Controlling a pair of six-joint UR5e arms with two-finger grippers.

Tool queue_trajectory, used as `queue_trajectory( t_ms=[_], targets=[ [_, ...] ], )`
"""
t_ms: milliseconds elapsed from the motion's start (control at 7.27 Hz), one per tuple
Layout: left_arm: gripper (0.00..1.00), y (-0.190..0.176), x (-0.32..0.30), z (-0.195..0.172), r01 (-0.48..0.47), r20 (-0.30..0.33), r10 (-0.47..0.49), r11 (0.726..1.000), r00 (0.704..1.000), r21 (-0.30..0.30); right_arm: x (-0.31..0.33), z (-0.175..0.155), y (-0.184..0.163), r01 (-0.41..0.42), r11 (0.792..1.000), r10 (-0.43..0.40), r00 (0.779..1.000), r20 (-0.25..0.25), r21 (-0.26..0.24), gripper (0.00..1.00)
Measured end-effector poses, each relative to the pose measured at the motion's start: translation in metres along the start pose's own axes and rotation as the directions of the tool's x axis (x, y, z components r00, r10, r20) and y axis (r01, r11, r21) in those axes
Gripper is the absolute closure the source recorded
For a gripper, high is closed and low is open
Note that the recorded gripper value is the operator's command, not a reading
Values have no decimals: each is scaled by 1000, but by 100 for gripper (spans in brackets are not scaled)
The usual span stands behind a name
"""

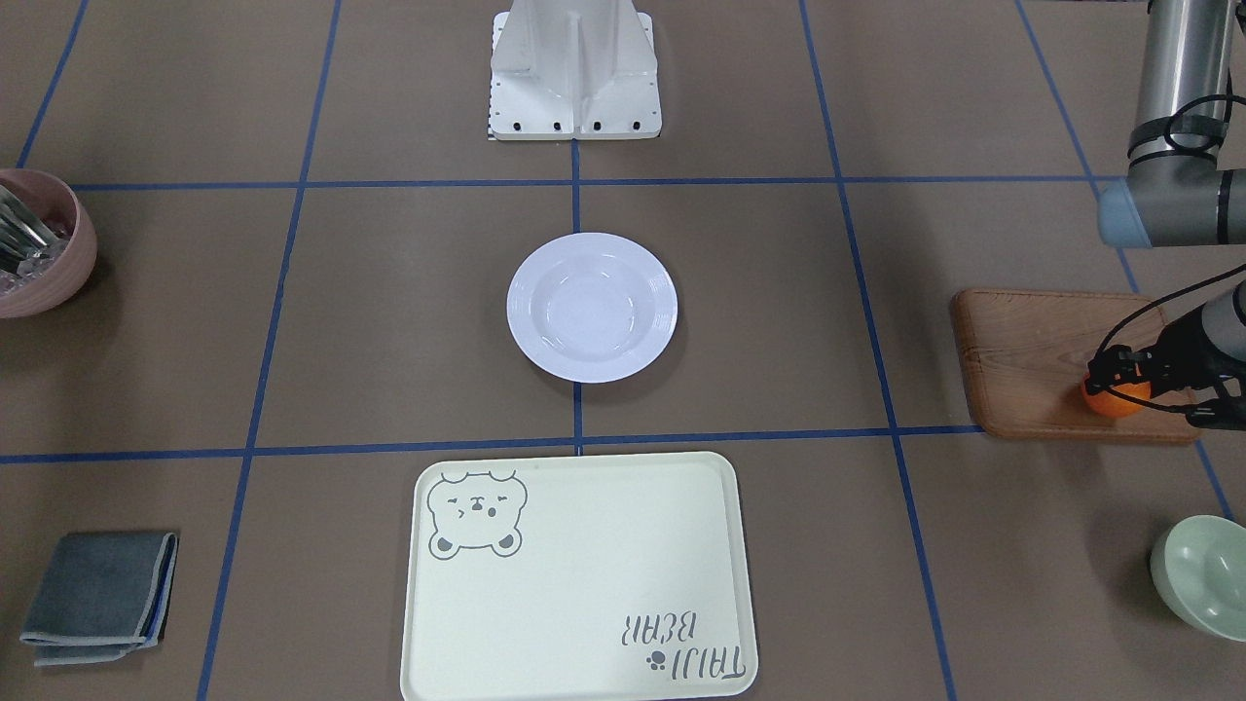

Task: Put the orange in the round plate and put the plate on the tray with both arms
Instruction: 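Lower the left gripper onto the orange on the wooden board and grasp it, then carry the orange with the left gripper over the white plate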

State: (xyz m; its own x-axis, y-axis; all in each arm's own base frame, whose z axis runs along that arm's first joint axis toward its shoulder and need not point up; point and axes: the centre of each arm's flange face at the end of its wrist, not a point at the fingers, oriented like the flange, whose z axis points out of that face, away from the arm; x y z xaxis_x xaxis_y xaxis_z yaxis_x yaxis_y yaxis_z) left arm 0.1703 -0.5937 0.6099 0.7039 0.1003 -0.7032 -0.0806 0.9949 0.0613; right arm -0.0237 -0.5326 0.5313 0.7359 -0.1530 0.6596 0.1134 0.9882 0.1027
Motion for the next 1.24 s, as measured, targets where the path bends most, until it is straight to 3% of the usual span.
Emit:
queue_trajectory(
  t_ms=[275, 550, 825, 1238],
  targets=[
    [100, -21, 74, -61, 78, -37, -77, 997, 996, 12, -1, 0, -1, 4, 1000, -4, 1000, 0, 2, 0],
    [100, -23, 190, -102, 184, -85, -182, 983, 980, 14, -3, -1, -2, 11, 1000, -11, 1000, -1, 6, 0],
    [100, -18, 336, -114, 295, -109, -294, 955, 950, -5, -8, -3, -6, 35, 999, -35, 999, -1, 28, 0],
    [100, 24, 496, -94, 323, -72, -321, 946, 944, 16, -14, 0, -8, 58, 998, -58, 998, 1, 36, 0]
  ],
)
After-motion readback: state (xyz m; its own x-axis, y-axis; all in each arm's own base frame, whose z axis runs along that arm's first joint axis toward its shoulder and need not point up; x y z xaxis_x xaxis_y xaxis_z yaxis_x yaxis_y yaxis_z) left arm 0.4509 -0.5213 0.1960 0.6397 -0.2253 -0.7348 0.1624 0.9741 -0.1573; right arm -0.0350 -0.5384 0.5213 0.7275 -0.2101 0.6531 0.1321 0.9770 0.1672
